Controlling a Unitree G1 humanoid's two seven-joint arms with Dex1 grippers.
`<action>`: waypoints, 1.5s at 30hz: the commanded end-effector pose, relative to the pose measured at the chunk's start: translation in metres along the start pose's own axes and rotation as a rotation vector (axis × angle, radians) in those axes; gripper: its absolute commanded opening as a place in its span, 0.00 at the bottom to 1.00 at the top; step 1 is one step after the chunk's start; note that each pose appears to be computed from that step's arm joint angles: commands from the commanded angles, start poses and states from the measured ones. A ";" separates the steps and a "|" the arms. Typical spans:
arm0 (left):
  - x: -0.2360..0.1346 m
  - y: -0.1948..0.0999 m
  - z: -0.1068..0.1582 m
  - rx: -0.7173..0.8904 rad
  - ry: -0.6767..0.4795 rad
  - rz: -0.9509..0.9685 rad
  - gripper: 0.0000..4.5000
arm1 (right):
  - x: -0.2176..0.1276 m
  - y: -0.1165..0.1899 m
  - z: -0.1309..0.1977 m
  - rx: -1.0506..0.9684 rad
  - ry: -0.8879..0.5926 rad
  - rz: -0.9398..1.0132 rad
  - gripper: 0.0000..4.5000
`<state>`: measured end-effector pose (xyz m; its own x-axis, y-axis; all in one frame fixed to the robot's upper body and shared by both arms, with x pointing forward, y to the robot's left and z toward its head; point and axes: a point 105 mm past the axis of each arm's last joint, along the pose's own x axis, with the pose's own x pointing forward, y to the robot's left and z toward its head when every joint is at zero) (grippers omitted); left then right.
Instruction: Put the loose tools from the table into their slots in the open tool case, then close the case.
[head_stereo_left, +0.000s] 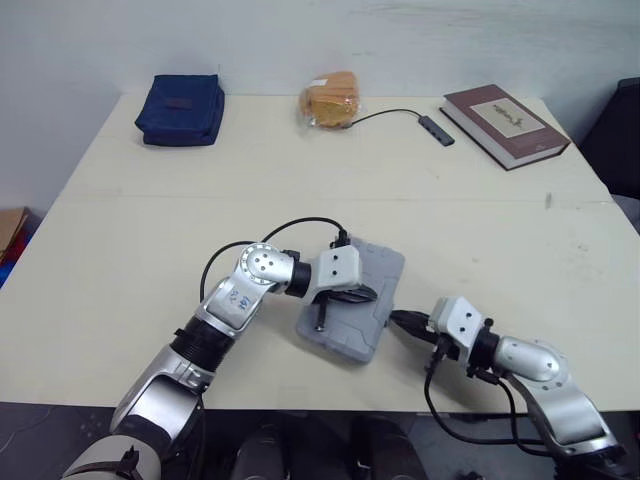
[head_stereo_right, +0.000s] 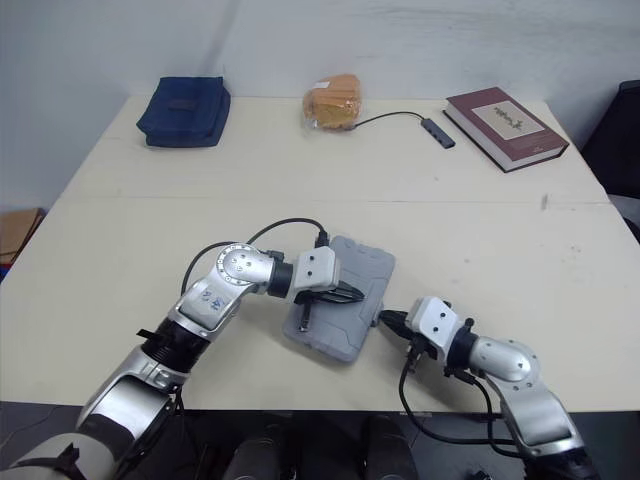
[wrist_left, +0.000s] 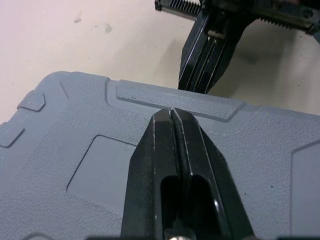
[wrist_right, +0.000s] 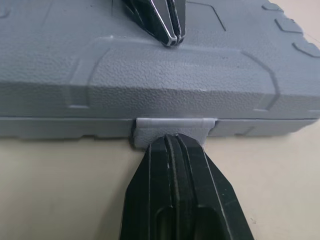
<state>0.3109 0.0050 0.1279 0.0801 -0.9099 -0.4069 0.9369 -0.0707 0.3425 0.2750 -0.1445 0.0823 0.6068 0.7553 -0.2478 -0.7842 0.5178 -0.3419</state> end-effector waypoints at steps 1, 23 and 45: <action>-0.001 -0.006 -0.041 -0.077 0.147 0.004 0.00 | 0.013 0.002 0.003 -0.006 -0.019 0.013 0.01; 0.006 -0.033 -0.068 -0.089 0.152 -0.089 0.00 | 0.027 -0.004 0.001 0.128 -0.061 0.072 0.01; -0.209 0.001 -0.053 -0.185 -0.029 0.496 0.11 | -0.110 -0.069 0.048 -0.129 0.089 -0.072 0.07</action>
<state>0.3159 0.1992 0.1480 0.4699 -0.8444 -0.2573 0.8704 0.3948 0.2940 0.2581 -0.2366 0.1571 0.6429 0.6905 -0.3315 -0.7544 0.4958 -0.4301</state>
